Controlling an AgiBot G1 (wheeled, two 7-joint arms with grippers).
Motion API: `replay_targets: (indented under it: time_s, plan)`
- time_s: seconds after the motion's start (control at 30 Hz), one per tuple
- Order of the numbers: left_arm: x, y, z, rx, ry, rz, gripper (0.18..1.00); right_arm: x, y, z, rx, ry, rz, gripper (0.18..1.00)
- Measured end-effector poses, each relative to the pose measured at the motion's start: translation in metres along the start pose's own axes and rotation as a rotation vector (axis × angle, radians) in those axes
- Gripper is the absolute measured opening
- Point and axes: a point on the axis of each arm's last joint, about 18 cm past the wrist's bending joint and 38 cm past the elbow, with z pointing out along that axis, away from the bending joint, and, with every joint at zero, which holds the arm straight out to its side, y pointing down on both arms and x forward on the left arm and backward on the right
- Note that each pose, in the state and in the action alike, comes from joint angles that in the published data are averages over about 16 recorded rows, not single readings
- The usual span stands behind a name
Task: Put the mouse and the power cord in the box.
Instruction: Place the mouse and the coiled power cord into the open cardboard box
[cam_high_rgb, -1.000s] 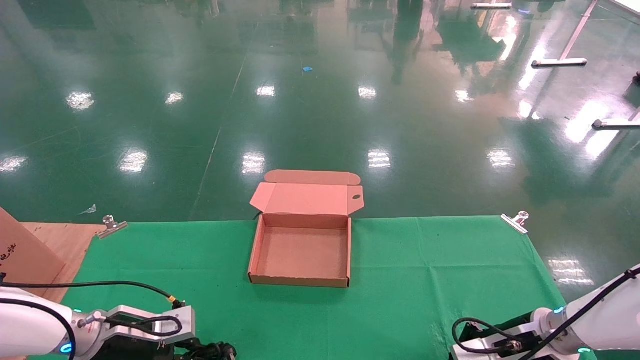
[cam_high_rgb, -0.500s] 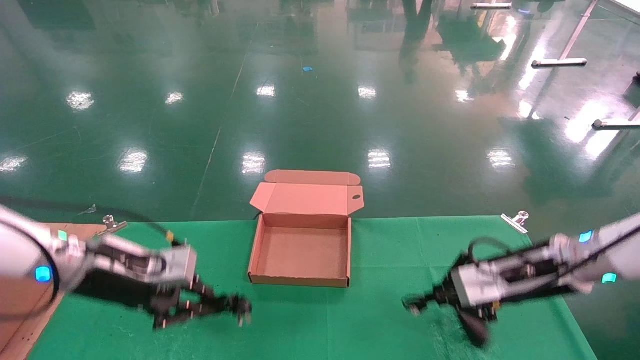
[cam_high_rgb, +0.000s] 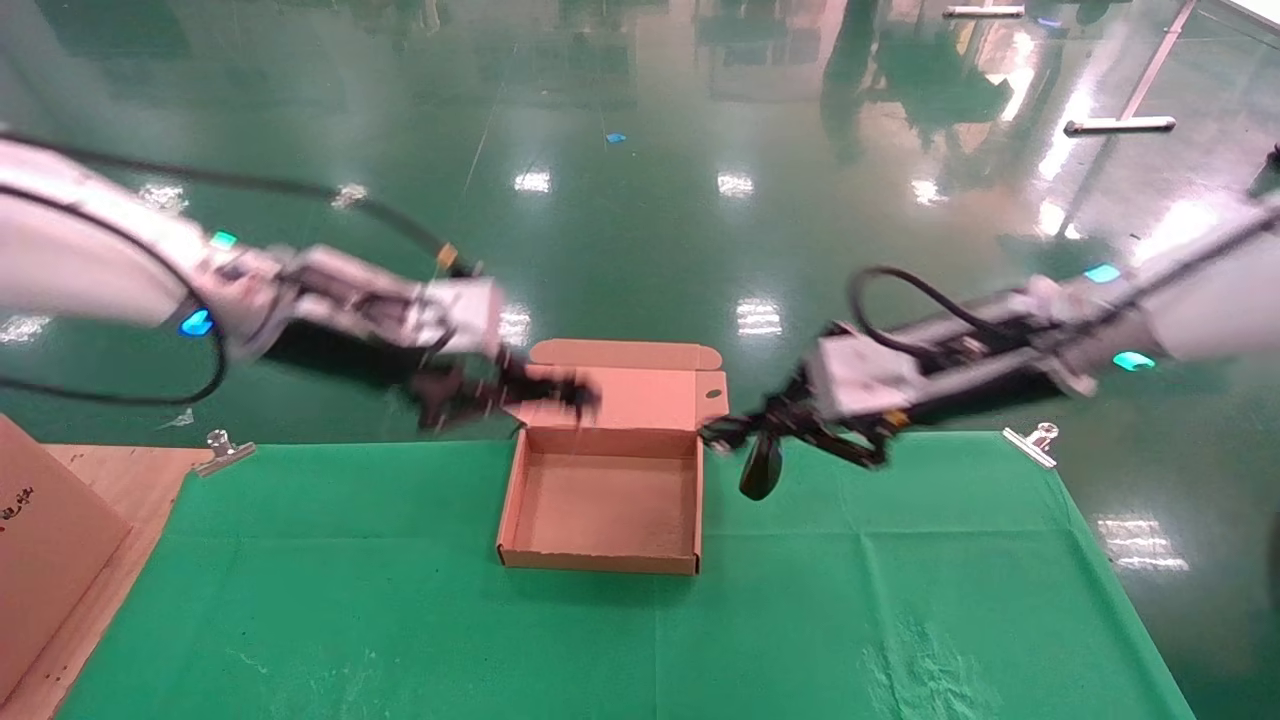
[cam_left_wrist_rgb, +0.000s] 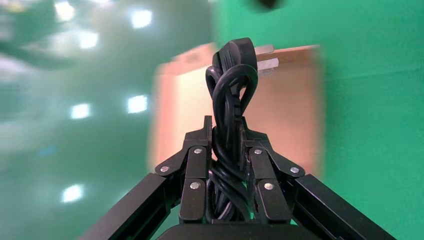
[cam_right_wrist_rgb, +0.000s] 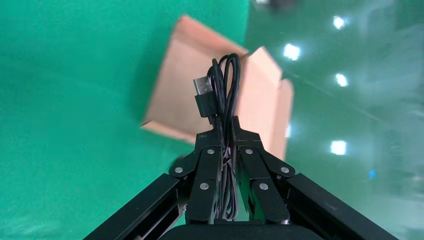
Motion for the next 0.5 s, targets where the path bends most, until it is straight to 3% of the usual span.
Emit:
replay_targets:
  time_s: [0.23,0.5]
  plan:
    - [-0.028,-0.019,0.010,-0.022,-0.106,0.050,0.270,0.035,-0.020,0.017,-0.042,0.077,-0.039,0.205]
    - [-0.028,-0.019,0.023,-0.029,-0.130,0.060,0.270,0.049,-0.025,0.033,-0.076,0.131,-0.052,0.205]
